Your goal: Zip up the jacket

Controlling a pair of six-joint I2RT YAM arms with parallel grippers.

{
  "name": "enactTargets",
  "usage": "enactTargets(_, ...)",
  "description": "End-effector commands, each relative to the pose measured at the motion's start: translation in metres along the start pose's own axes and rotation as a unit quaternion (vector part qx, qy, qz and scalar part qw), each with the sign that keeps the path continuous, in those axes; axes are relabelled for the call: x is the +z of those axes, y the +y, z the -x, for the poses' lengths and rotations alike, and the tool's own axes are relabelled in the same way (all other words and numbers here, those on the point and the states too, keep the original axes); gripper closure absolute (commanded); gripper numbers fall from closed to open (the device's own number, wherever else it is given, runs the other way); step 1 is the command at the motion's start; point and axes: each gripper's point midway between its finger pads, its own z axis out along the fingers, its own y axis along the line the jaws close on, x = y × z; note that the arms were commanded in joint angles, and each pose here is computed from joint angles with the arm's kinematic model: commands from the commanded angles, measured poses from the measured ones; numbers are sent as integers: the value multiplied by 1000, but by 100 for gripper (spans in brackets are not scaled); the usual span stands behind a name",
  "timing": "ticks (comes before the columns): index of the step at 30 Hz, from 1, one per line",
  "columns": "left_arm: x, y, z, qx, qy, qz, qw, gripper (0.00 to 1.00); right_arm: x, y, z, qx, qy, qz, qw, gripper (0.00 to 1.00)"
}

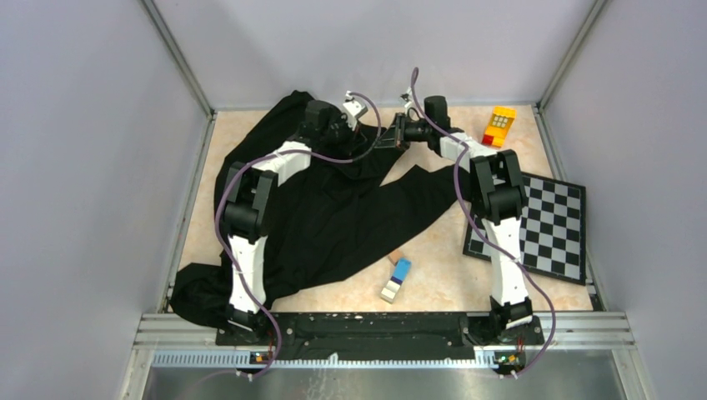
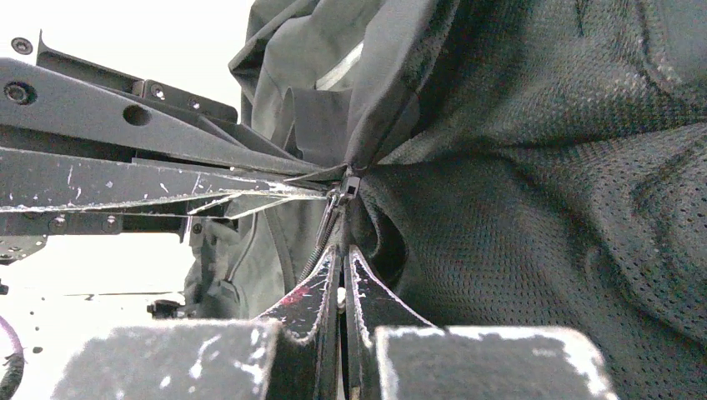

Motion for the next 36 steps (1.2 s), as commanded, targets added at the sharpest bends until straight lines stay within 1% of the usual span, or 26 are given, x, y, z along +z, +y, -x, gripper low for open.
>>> enactTargets(1,-5,-6,25,40,-21,4,999,100,-15,43,32,-50,-39,25,998,100)
enactTargets(4,-4,-6,23,47,-16,10,999,100,-17,43,33,-47,-43,23,998,100)
enactTargets(9,-7,-6,25,54,-23,19,998,100,-21,37,35,-30,-52,16,998,100)
enactTargets(15,-7,-7,23,55,-22,19,998,100,-27,33,40,-40,-65,9,997,100)
enactTargets(28,-9,-8,23,57,-21,20,998,100,-34,38,45,-42,-86,30,995,100)
enactTargets(30,-9,-8,24,57,-19,21,998,100,-36,39,46,-46,-93,34,994,100)
enactTargets(36,-8,-9,13,52,-1,16,999,100,-49,57,55,-95,-123,77,985,100)
